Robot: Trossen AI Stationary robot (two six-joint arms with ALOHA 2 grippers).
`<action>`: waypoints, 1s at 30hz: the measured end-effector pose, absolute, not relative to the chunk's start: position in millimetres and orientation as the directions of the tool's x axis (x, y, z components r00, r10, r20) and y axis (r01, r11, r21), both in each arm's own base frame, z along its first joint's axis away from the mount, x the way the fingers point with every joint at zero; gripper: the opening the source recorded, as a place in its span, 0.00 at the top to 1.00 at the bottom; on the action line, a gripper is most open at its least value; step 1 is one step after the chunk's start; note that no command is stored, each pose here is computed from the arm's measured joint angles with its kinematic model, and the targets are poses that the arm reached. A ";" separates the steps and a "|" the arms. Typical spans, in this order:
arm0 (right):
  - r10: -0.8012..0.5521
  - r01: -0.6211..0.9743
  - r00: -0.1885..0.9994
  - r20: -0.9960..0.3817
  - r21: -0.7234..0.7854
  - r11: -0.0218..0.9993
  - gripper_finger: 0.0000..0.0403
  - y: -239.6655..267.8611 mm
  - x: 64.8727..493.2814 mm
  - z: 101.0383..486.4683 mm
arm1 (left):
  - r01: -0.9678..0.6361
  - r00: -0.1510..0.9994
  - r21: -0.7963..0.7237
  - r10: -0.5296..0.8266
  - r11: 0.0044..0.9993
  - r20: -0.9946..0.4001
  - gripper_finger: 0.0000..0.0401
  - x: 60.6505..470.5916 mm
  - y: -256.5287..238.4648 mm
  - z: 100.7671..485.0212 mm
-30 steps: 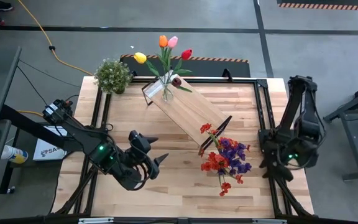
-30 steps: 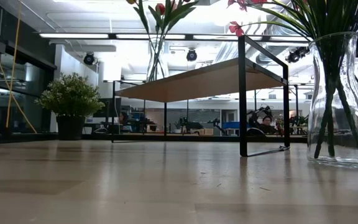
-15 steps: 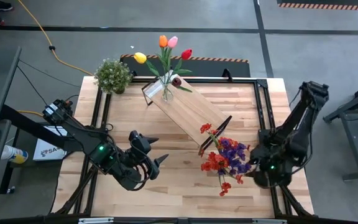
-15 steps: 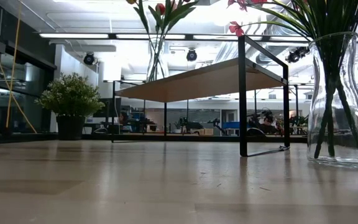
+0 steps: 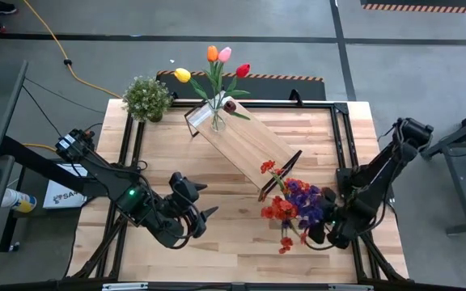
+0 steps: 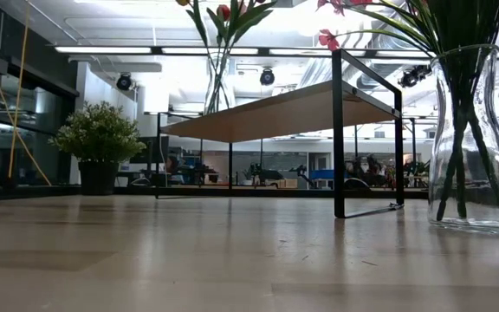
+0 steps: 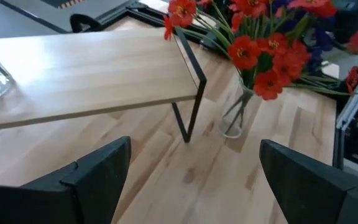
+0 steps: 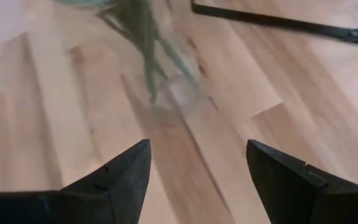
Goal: Pick and place flowers into a vace then onto a shelf
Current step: Put the transparent flower vase on the shelf
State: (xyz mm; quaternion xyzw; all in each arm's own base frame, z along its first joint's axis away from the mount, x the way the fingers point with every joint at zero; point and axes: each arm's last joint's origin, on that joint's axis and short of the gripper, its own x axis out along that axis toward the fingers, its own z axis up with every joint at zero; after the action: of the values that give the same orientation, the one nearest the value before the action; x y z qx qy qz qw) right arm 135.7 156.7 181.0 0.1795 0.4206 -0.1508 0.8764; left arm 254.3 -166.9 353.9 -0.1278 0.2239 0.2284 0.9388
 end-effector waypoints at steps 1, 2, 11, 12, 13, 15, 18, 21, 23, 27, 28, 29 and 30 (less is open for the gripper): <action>-0.125 0.421 0.599 -0.791 0.178 0.890 0.37 156.4 137.0 179.4 | -0.482 0.796 -0.141 0.365 0.865 -0.483 0.03 254.3 -167.2 353.8; -0.137 0.422 0.599 -0.789 0.165 0.891 0.37 156.3 138.0 177.9 | -0.477 0.796 -0.144 0.356 0.867 -0.490 0.03 254.4 -167.3 353.6; -0.190 0.413 0.665 -0.723 0.143 0.900 0.37 157.6 144.8 177.4 | -0.461 0.799 -0.161 0.329 0.873 -0.503 0.03 254.8 -168.5 353.6; -0.189 0.414 0.667 -0.721 0.147 0.898 0.37 157.5 145.7 177.5 | -0.461 0.799 -0.161 0.329 0.873 -0.503 0.03 254.8 -168.5 353.6; -0.189 0.416 0.665 -0.722 0.149 0.897 0.37 157.1 146.3 177.5 | -0.461 0.799 -0.161 0.329 0.873 -0.503 0.03 254.7 -168.4 353.7; -0.190 0.422 0.662 -0.725 0.151 0.894 0.37 156.2 147.6 177.5 | -0.461 0.799 -0.160 0.329 0.873 -0.504 0.03 254.8 -168.4 353.6; -0.195 0.433 0.659 -0.727 0.155 0.888 0.37 154.4 149.8 177.5 | -0.458 0.799 -0.154 0.329 0.875 -0.503 0.03 254.8 -168.4 353.6; -0.184 0.440 0.661 -0.728 0.177 0.881 0.37 153.6 153.4 178.0 | -0.458 0.799 -0.154 0.330 0.875 -0.503 0.03 254.8 -168.3 353.6; -0.164 0.424 0.663 -0.731 0.186 0.886 0.37 154.4 155.6 178.5 | -0.458 0.799 -0.154 0.329 0.875 -0.503 0.03 254.7 -168.4 353.6; -0.133 0.392 0.672 -0.729 0.198 0.898 0.37 156.3 158.2 179.6 | -0.458 0.799 -0.154 0.329 0.875 -0.503 0.03 254.8 -168.4 353.6; -0.129 0.385 0.675 -0.726 0.198 0.901 0.37 156.8 158.5 179.9 | -0.458 0.799 -0.154 0.329 0.876 -0.503 0.03 254.7 -168.4 353.8; -0.128 0.380 0.677 -0.724 0.196 0.904 0.37 157.0 158.7 180.1 | -0.458 0.798 -0.153 0.330 0.875 -0.504 0.03 254.7 -168.3 353.5; -0.127 0.378 0.680 -0.722 0.196 0.905 0.37 157.2 158.9 180.2 | -0.458 0.798 -0.153 0.330 0.876 -0.504 0.03 254.7 -168.4 353.5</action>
State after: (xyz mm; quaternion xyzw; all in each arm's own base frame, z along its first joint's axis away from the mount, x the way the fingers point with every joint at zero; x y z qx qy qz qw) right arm 158.9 157.2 180.2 0.1671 0.3749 -0.1400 0.9011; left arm 254.7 -168.4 353.5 -0.1349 0.2382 0.2098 0.9386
